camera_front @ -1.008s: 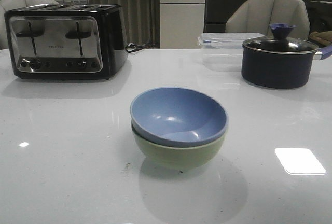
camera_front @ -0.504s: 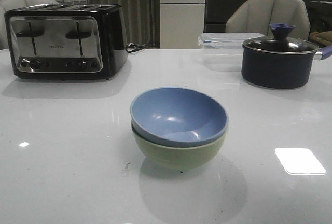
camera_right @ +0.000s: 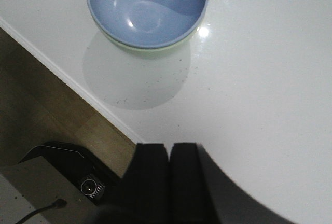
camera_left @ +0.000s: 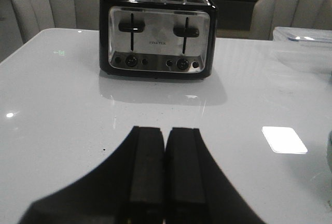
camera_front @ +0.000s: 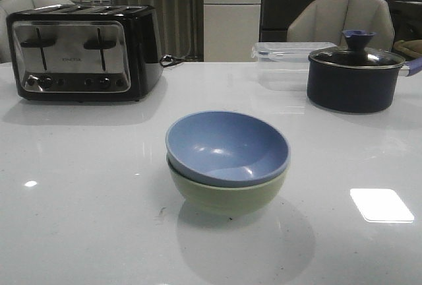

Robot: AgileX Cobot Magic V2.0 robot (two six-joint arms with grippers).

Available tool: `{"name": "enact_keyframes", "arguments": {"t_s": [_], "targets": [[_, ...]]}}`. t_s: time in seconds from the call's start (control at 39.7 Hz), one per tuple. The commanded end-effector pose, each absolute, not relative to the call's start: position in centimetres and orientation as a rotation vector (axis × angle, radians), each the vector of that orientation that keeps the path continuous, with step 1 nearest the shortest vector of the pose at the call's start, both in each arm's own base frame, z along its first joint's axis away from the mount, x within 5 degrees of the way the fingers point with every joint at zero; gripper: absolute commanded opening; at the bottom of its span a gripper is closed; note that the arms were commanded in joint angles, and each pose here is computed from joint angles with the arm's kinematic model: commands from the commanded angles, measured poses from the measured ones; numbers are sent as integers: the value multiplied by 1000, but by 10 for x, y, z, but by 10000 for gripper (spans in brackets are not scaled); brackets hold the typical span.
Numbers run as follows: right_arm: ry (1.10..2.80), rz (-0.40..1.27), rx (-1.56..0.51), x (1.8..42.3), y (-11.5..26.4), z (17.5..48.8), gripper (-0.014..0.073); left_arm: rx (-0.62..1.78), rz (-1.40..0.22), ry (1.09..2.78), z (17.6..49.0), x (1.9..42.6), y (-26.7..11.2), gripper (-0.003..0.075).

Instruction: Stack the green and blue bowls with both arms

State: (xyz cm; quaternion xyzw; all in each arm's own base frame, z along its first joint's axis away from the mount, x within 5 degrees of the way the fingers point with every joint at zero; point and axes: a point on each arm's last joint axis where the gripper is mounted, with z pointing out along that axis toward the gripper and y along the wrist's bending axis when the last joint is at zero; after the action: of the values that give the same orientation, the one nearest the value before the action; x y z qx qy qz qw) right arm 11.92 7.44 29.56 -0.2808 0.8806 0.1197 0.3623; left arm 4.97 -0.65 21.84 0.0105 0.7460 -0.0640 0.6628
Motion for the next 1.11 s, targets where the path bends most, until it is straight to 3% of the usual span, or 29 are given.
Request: {"name": "enact_keyframes", "arguments": {"t_s": [0.0, 0.25, 0.6, 1.08], "targets": [[2183, 311, -690, 122, 74, 309, 53, -41, -158, 1516, 225, 50, -4, 93], [2183, 311, -690, 122, 74, 309, 53, -62, -147, 1460, 212, 54, -3, 93], [2183, 311, -690, 122, 74, 309, 53, 7, -68, 1448, 214, 54, -2, 93], [2183, 311, -690, 122, 74, 309, 53, 22, -87, 1382, 219, 53, -3, 93]]}}
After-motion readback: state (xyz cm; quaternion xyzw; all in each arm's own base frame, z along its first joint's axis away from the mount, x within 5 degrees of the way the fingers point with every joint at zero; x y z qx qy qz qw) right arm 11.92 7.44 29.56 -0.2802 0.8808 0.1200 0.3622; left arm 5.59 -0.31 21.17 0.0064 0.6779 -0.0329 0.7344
